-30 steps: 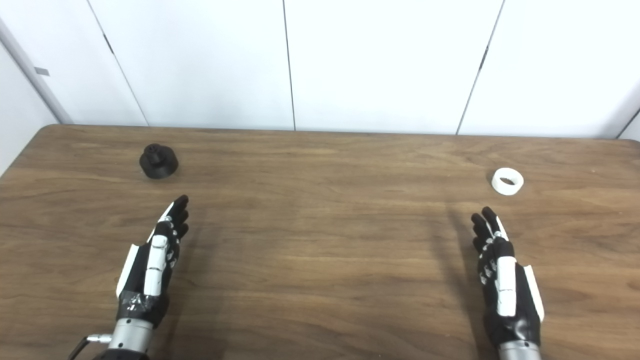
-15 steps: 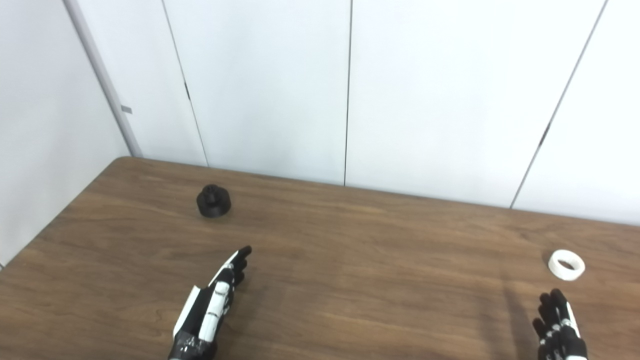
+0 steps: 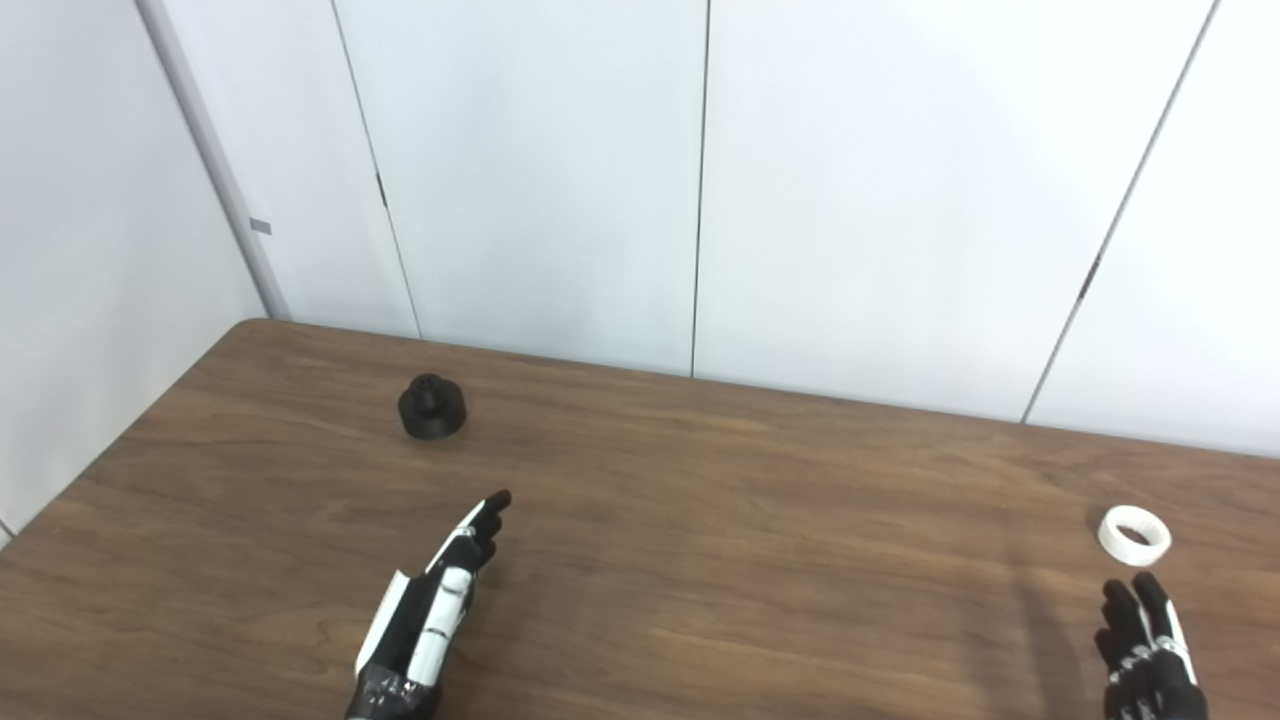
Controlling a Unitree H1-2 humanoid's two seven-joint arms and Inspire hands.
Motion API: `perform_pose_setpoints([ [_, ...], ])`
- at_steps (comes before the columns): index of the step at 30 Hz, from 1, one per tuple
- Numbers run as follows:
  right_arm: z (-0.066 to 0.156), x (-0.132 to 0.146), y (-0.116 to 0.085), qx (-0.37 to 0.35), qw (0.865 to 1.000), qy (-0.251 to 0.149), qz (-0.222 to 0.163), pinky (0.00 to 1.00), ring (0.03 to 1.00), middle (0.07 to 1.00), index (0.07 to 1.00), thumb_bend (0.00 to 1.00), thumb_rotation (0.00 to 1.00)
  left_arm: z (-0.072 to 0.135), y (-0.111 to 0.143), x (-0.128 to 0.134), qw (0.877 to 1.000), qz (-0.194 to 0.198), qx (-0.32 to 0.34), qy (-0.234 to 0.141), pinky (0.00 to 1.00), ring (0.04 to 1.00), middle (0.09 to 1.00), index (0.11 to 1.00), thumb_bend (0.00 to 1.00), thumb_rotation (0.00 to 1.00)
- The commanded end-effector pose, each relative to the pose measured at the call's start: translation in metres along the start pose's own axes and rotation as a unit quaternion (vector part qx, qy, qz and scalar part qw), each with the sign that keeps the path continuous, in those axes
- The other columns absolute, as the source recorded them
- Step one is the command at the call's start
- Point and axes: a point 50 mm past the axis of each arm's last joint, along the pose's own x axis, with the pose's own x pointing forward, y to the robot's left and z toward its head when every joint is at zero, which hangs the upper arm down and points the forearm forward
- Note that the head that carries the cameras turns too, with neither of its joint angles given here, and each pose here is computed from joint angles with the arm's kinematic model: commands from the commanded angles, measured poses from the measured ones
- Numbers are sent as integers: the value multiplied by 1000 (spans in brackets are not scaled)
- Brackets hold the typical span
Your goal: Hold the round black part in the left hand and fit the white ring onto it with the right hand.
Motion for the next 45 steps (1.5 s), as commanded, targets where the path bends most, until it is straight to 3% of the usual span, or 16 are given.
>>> perform_pose_setpoints([
  [1,-34,-32,-12,-5,997,69,-13,1000,989,958,974,481,1000,1,-5,-16,1000,10,17,16,1000,1000,997,959,611,749],
  [5,-34,-32,-14,-8,998,69,-11,1000,990,961,972,466,1000,13,-4,-12,999,31,40,4,968,983,975,950,704,480],
  [8,-35,-33,-13,-8,998,66,-11,1000,989,961,972,454,1000,24,3,-5,997,52,61,-7,988,984,964,940,797,362],
  [12,-35,-33,-12,-11,998,67,-12,1000,979,953,968,457,1000,42,21,12,990,78,116,-24,999,987,950,913,892,307],
  [22,-35,-35,-10,-14,998,66,-8,1000,977,950,973,425,1000,71,63,47,961,147,230,-50,1000,1000,942,870,944,282],
  [26,-35,-35,-10,-17,998,62,-8,1000,971,946,970,409,1000,77,79,64,943,169,282,-53,1000,1000,943,873,937,331],
  [30,-36,-35,-9,-13,998,62,-8,1000,973,947,971,411,1000,83,95,80,933,180,309,-43,1000,1000,952,880,939,356],
  [37,-34,-36,-9,-19,998,63,-9,1000,964,940,969,403,1000,80,118,108,920,192,342,-21,1000,1000,952,857,949,338],
  [45,-33,-37,-7,-21,998,62,-5,1000,970,945,970,394,1000,72,127,140,908,190,374,3,1000,992,943,834,965,341],
])
